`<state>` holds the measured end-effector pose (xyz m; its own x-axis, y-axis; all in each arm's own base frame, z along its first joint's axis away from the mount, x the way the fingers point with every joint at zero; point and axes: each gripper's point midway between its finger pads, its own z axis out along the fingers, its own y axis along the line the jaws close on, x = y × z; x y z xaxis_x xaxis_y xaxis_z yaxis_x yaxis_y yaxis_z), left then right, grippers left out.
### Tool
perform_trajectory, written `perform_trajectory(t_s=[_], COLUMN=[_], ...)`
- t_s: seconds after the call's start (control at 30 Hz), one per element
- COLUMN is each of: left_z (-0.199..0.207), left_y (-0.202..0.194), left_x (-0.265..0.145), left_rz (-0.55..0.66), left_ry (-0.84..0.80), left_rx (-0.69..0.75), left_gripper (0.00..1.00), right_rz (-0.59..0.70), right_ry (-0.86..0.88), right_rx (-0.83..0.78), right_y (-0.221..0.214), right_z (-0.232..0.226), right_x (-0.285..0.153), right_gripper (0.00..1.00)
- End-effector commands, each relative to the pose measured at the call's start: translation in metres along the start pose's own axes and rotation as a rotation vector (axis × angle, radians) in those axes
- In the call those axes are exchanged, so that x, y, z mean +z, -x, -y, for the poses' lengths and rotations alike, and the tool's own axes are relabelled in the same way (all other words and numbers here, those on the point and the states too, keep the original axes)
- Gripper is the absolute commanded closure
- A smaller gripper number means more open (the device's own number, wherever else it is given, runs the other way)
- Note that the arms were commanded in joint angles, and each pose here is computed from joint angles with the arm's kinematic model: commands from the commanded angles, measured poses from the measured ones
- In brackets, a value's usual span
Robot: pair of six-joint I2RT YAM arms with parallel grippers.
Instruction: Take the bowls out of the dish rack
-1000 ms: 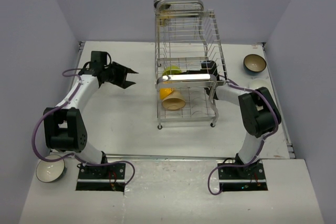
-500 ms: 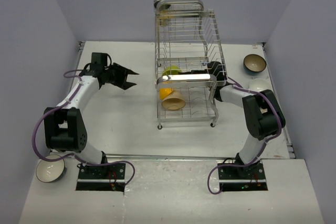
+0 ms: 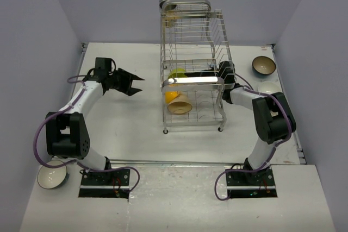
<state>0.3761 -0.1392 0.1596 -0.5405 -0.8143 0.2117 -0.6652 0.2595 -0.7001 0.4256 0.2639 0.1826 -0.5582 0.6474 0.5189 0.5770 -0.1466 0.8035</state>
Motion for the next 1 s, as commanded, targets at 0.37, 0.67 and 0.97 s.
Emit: perform_trajectory(t_s=[0.37,0.67,0.97], left_z=[0.012,0.016,0.021], left_y=[-0.007,-0.008,-0.010], left_x=[-0.011,-0.009,-0.003], left_rz=[-0.021,-0.035,-0.061], left_ry=[-0.081,-0.100,-0.093], left_rx=[0.043,0.049,0.068], left_gripper=[0.47,0.47,0.47], right_rz=[-0.129,-0.170,-0.206], right_ry=[-0.060,-0.079,-0.072], right_rx=[-0.396,-0.521,-0.532], right_y=[-0.005,-0.009,-0.013], right_z=[0.013,0.025,0.039], right_x=[-0.024,-0.034,-0.040], right_gripper=[0.98,0.87,0.69])
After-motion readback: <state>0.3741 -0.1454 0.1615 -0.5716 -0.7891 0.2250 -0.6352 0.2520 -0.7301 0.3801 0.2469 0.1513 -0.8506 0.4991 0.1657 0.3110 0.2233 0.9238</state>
